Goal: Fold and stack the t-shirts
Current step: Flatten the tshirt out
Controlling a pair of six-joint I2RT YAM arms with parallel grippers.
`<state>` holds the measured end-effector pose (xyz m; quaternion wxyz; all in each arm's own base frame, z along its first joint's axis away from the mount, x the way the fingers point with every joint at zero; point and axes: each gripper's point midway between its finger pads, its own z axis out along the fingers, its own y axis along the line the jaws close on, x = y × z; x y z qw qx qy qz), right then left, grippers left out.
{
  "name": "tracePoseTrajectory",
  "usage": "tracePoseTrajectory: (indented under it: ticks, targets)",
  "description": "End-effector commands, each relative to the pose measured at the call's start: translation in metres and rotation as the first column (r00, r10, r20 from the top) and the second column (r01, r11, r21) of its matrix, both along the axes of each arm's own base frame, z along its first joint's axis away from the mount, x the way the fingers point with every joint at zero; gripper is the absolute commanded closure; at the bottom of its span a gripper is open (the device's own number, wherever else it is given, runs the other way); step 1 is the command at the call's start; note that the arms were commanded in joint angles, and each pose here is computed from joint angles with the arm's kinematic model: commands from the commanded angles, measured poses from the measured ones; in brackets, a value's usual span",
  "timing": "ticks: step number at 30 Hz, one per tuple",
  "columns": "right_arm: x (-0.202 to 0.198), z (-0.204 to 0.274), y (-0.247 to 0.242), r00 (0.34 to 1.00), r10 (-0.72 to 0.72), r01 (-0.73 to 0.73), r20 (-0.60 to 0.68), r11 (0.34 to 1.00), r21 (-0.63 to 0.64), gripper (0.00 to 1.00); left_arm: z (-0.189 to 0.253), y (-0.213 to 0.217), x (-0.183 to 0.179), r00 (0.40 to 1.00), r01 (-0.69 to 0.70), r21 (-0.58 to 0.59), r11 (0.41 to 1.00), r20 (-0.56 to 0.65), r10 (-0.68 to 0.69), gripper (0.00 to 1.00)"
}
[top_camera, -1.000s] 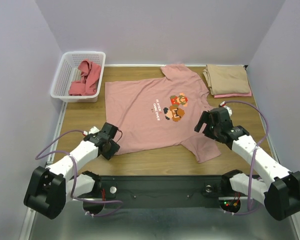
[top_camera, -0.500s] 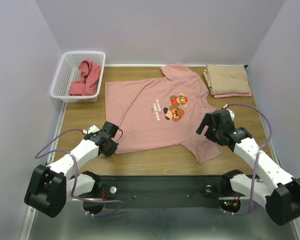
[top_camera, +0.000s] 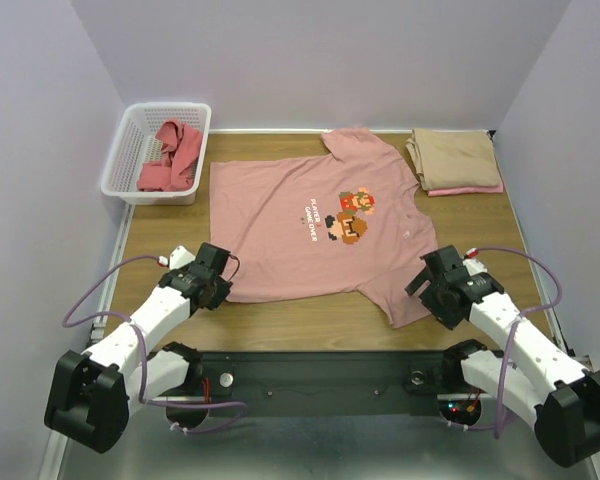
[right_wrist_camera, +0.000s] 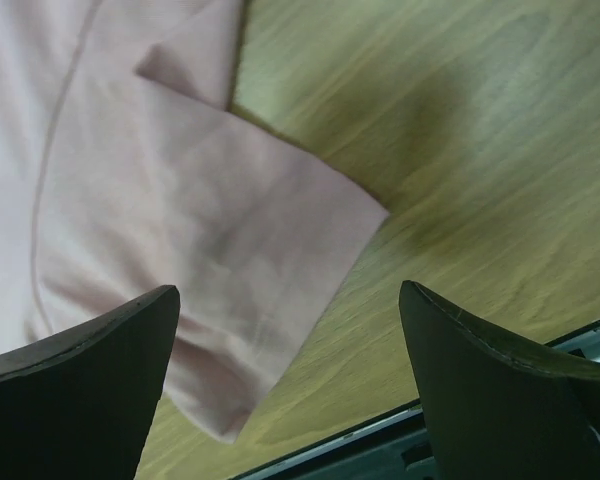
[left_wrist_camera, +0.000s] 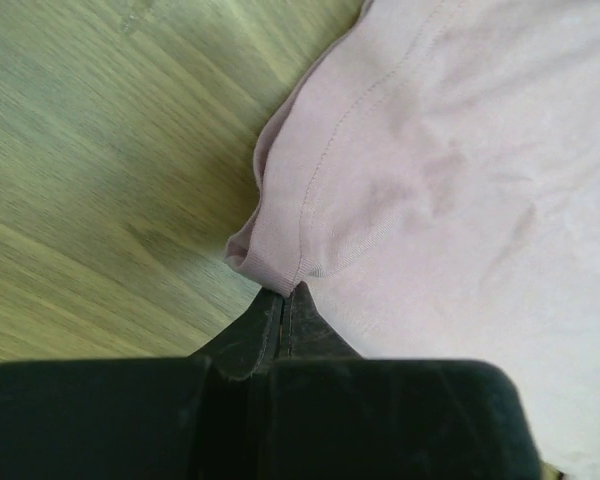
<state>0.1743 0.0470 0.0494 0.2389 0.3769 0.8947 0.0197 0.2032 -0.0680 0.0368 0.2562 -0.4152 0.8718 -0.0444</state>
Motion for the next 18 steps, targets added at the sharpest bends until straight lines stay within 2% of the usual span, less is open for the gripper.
tracePoseTrajectory:
  ticks: [1, 3, 5, 10, 11, 13, 14, 15, 16, 18]
  targets:
    - [0.003, -0.008, -0.009, 0.995, -0.102, 0.102, 0.004, 0.995, -0.023, 0.09, 0.004, 0.003, -0.001, 0.999, 0.005, -0.007, 1.0, 0.042, -0.005, 1.0]
    - [0.004, -0.014, -0.009, 0.996, -0.094, 0.094, -0.005, 0.995, -0.032, 0.12, 0.005, 0.003, -0.001, 0.999, 0.007, -0.009, 1.0, 0.053, -0.006, 1.0]
    - [0.008, -0.019, -0.013, 0.995, -0.103, 0.104, 0.006, 0.993, -0.059, 0.2, 0.007, 0.003, 0.0, 0.998, 0.004, -0.013, 1.0, 0.064, -0.003, 1.0]
    - [0.008, -0.039, -0.014, 0.996, -0.082, 0.08, -0.03, 0.993, -0.084, 0.28, 0.004, 0.002, -0.001, 0.998, 0.007, -0.02, 1.0, 0.063, -0.006, 1.0]
    - [0.008, -0.041, -0.011, 0.997, -0.073, 0.071, -0.03, 0.995, -0.071, 0.38, 0.003, 0.001, -0.001, 0.998, 0.009, -0.022, 1.0, 0.062, -0.007, 1.0]
    - [0.005, -0.044, -0.009, 0.997, -0.06, 0.058, -0.038, 0.996, -0.062, 0.46, 0.002, 0.0, -0.002, 0.998, 0.016, -0.027, 1.0, 0.06, -0.015, 1.0]
    - [0.005, -0.043, -0.009, 0.998, -0.054, 0.052, -0.036, 0.997, -0.056, 0.56, 0.002, 0.0, -0.002, 0.998, 0.017, -0.028, 0.999, 0.06, -0.015, 1.0]
    - [0.003, -0.044, -0.009, 0.998, -0.05, 0.048, -0.035, 0.997, -0.054, 0.62, 0.002, 0.0, -0.002, 0.998, 0.016, -0.029, 0.999, 0.061, -0.014, 1.0]
    - [0.005, -0.039, -0.007, 0.999, -0.044, 0.044, -0.007, 0.998, -0.039, 0.75, 0.002, 0.001, -0.003, 0.998, 0.012, -0.029, 0.999, 0.061, -0.011, 1.0]
    - [0.007, -0.034, -0.003, 0.999, -0.033, 0.033, 0.021, 0.999, -0.014, 0.86, 0.003, 0.0, -0.002, 0.998, 0.011, -0.032, 0.999, 0.069, -0.008, 1.0]
